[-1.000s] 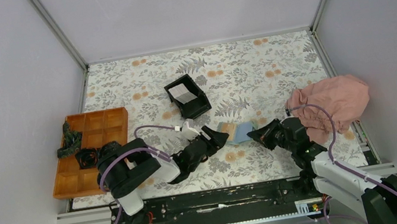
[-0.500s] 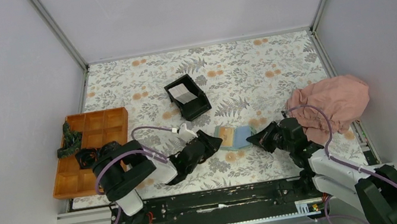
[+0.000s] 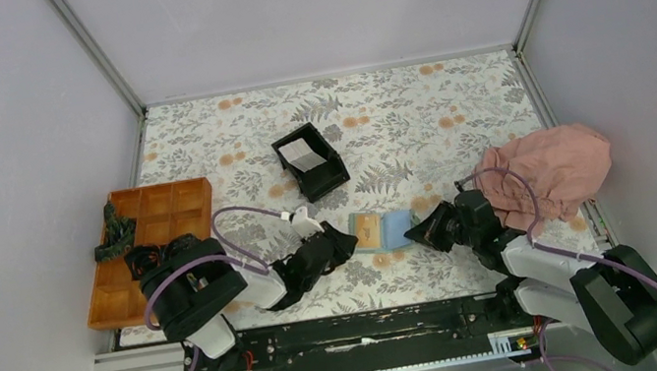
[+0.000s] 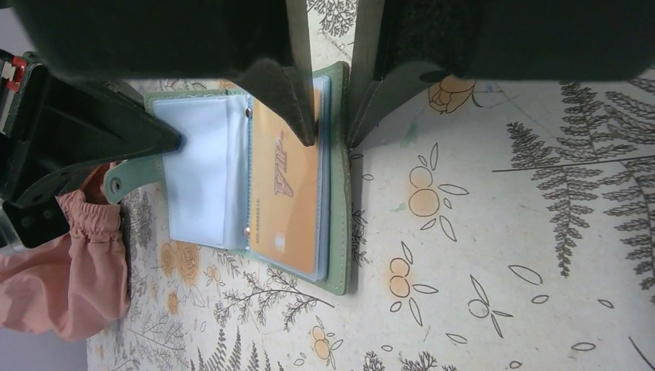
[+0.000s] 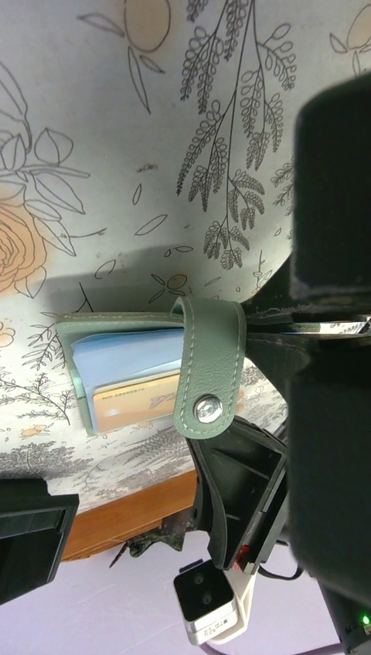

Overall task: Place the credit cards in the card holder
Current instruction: Close the card holder at the center of the board.

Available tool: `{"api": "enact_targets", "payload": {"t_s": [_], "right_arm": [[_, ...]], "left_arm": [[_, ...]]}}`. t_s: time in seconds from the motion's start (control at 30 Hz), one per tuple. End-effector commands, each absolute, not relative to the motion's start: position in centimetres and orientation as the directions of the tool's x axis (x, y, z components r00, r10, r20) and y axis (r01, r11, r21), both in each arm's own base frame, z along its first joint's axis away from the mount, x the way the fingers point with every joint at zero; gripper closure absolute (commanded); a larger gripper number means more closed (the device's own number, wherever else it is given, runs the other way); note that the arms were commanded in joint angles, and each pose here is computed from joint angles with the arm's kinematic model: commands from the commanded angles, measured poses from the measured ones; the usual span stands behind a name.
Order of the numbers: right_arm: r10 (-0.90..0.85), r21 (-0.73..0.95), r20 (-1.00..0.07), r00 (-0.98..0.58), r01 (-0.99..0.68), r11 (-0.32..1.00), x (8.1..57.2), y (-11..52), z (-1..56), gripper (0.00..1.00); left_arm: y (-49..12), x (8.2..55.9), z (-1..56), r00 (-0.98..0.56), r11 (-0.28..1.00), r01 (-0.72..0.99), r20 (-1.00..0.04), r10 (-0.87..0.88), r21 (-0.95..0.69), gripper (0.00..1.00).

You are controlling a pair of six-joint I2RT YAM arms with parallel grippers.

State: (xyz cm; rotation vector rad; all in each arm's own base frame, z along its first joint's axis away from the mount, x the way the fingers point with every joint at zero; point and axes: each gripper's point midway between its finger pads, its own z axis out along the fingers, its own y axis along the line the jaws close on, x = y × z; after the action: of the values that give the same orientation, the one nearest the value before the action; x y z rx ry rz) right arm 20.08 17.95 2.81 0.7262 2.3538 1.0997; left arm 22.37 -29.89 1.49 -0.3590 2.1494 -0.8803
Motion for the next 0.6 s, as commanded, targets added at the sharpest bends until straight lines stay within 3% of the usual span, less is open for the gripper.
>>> {"api": "enact_targets", "payload": {"t_s": [0.0,0.57], "right_arm": [[0.561,0.814,-0.219,-0.798,0.167,0.556,20.9,19.6,4.5,1.0],[0.504,0.771,-0.259,-0.824,0.138,0.621,21.0,20.8,3.8,1.0]], "left_arm": [[-27.9,20.9,-1.2,-0.709,0.804,0.06,-0.592,-0.383,-0.592,0.72],[-29.2,20.7,2.8,-0.684,0.721,0.163,-0.604,-0.409,-0.674,0.72]]}}
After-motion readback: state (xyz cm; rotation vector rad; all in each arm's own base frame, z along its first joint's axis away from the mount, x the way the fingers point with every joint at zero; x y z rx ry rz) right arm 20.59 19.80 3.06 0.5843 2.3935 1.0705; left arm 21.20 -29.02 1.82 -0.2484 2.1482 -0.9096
